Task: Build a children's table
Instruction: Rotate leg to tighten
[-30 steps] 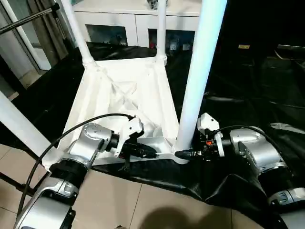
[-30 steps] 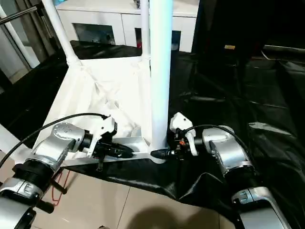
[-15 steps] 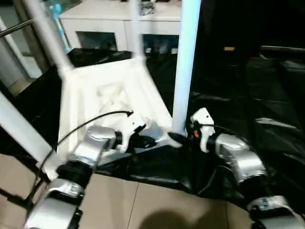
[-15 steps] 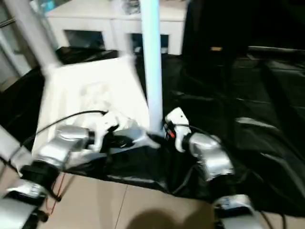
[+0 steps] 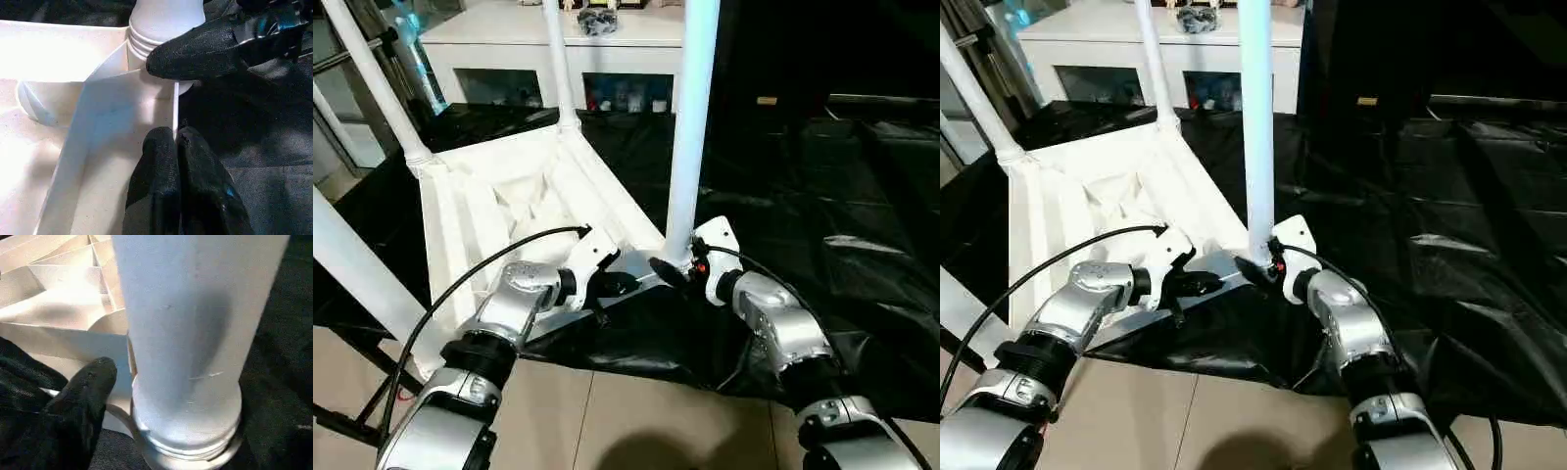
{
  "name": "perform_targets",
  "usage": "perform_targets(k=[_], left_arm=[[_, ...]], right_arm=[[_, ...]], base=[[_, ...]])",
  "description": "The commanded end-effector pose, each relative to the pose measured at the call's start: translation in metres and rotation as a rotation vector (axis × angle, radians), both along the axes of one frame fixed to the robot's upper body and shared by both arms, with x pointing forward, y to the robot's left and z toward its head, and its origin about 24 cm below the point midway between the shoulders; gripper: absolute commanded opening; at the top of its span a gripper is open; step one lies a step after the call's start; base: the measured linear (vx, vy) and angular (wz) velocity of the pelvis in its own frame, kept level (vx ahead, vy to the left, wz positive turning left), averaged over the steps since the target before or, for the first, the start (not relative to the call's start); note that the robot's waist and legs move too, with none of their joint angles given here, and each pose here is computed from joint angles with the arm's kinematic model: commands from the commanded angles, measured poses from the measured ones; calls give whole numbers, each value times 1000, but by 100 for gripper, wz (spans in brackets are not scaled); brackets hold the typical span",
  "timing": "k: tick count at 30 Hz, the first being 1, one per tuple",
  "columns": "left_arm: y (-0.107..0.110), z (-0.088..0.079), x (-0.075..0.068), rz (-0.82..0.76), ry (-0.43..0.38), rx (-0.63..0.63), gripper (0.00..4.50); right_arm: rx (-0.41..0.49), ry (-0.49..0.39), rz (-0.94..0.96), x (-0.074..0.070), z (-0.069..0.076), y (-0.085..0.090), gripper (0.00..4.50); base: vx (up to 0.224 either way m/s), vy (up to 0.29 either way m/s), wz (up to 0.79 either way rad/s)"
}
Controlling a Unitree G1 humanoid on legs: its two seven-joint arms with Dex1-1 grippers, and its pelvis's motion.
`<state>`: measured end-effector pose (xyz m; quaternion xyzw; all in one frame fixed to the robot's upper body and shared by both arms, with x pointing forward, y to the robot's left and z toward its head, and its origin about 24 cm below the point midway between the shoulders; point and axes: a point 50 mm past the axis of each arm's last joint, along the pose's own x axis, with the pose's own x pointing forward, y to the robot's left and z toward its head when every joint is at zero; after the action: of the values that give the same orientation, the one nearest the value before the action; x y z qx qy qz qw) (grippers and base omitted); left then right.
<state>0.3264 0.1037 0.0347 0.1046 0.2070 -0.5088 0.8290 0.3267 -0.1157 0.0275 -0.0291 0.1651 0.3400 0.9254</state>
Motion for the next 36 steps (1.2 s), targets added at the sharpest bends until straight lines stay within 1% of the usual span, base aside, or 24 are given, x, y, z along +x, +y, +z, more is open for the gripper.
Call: perform_targets(k=[1,2,3,4,5,7,10,16,19,20,21,22,23,25,27,29,30,31,34,35,36], left_arm=[[-18,14,6,-14,-64,-24,0],[-18,14,6,-14,-64,-24,0],[-16,14,6,-5,-53,-29,28],[-16,14,6,-5,-47,-26,56],[-12,13,5,-3,-31,-12,56],[-10,13,5,-2,-25,-1,73],[-2,10,7,17,-13,52,99],[4,10,6,9,-10,79,99],[14,13,4,14,-11,92,99],[14,13,4,14,-11,92,99],[21,15,2,15,-4,103,99],[21,15,2,15,-4,103,99],[29,16,-2,16,8,119,99],[34,16,-6,22,19,123,99],[36,16,-8,24,21,121,99],[37,15,-10,25,22,120,128],[37,14,-11,27,24,118,128],[37,13,-12,30,22,118,138],[36,11,-14,32,27,105,138],[34,11,-11,48,25,80,110],[33,11,-10,58,24,64,110]], right_arm=[[17,72,143,-14,-12,23,384],[17,72,143,-14,-12,23,384],[19,63,148,-15,-10,17,385],[18,60,150,-16,-9,15,386],[14,49,151,-17,-7,8,386],[13,45,147,-17,-7,5,386],[9,39,136,-17,-6,-1,386],[17,36,144,-17,-3,-1,386],[13,37,153,-18,-2,-3,386],[13,37,153,-18,-2,-3,386],[10,38,153,-18,-2,-4,386],[10,38,153,-18,-2,-4,386],[7,39,155,-18,-3,-6,386],[2,39,155,-18,-3,-6,386],[-4,37,157,-18,-4,-7,386],[-8,36,158,-18,-4,-7,386],[-9,35,160,-18,-4,-7,386],[-10,35,164,-18,-4,-6,386],[-13,33,174,-18,-4,-6,386],[-13,32,177,-18,-4,-6,386],[-14,30,178,-18,-4,-6,386]], base=[[0,0,0],[0,0,0],[0,0,0],[0,0,0],[0,0,0],[0,0,0],[0,0,0],[29,-14,-2],[0,0,0],[0,0,0],[0,0,0],[0,0,0],[0,0,0],[0,0,0],[0,0,0],[0,0,0],[0,0,0],[0,0,0],[0,0,0],[0,0,0],[0,0,0]])
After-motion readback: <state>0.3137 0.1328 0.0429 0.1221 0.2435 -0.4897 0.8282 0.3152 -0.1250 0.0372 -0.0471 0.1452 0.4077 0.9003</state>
